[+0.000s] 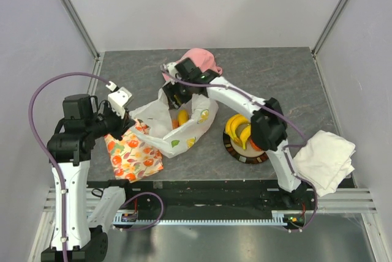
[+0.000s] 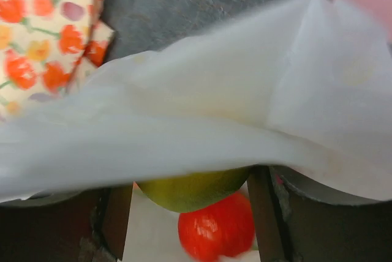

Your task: Take the fake fruits out of the plastic bag

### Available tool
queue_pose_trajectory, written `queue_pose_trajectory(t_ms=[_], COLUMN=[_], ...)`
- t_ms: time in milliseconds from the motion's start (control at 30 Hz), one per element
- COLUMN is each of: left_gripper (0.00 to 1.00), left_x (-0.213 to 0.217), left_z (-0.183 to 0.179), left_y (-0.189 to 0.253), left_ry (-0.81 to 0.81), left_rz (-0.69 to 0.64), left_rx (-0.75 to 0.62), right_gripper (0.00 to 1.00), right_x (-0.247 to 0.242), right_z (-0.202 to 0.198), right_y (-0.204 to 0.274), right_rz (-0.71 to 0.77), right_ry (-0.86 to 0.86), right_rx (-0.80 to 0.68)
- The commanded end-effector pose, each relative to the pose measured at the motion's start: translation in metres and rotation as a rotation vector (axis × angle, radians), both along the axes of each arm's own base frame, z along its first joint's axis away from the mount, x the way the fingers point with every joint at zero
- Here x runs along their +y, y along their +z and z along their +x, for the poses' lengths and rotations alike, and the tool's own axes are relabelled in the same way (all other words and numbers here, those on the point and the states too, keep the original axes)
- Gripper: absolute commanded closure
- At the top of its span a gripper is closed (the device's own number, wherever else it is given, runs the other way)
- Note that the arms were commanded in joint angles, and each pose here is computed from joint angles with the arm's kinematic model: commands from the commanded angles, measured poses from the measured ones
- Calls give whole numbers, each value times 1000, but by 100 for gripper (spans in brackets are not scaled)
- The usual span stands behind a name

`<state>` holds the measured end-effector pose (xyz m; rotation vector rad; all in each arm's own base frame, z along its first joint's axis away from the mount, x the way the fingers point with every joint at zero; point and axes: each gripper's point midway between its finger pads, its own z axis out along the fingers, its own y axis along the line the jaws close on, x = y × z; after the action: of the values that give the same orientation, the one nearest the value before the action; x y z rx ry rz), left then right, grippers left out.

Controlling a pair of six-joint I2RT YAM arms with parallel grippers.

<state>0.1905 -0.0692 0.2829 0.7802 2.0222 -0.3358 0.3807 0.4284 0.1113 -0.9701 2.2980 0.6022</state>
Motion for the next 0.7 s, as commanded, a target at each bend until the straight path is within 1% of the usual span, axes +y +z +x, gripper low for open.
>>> queue_pose_trajectory(t_ms=[0,33,67,100,133,167,200,300,367,400,433,467,500,533,600,633,667], left_gripper=[98,98,99,98,98,98,99,98,99,98,98,98,98,99,99,98,98], left_x=[-6,-7,-8,-9,-9,-10,-10,-10,-9,-10,-10,-12,-12,-12,-13,-13,-13], left_z=[32,38,44,48,52,58,61,68,71,72,73,73,74,74,75,76,76], left_y=[17,23,24,26,31,36,40,51,50,49,49,47,46,46,46,45,46], left_ry=[0,6,18,22,26,35,40,45,55,53,54,51,52,54,58,60,67], left_rz=[-58,-66,-90,-101,-111,-127,-133,-146,-152,-154,-158,-166,-171,-175,-186,-189,-195], left_rx=[-78,-98,-84,-83,-94,-104,-118,-158,-155,-152,-148,-142,-140,-142,-145,-146,-146], right_gripper=[55,55,55,54,54,54,55,57,56,56,56,55,56,55,55,55,54], right_x=[-21,-23,-28,-31,-36,-46,-52,-78,-100,-110,-124,-140,-153,-171,-200,-215,-230], right_z=[-32,-43,-63,-73,-80,-92,-95,-108,-117,-117,-125,-132,-136,-144,-165,-170,-181], right_y=[138,145,153,156,155,151,150,163,182,186,185,190,188,180,160,148,130], right_rz=[213,228,251,257,246,220,202,178,158,130,92,56,19,-42,-132,-193,-242], right_ry=[199,236,297,334,375,387,393,430,453,449,454,486,491,501,579,586,628], right_rx=[-136,-130,-105,-91,-95,-63,-63,-99,-180,-215,-211,-270,-282,-273,-292,-280,-267])
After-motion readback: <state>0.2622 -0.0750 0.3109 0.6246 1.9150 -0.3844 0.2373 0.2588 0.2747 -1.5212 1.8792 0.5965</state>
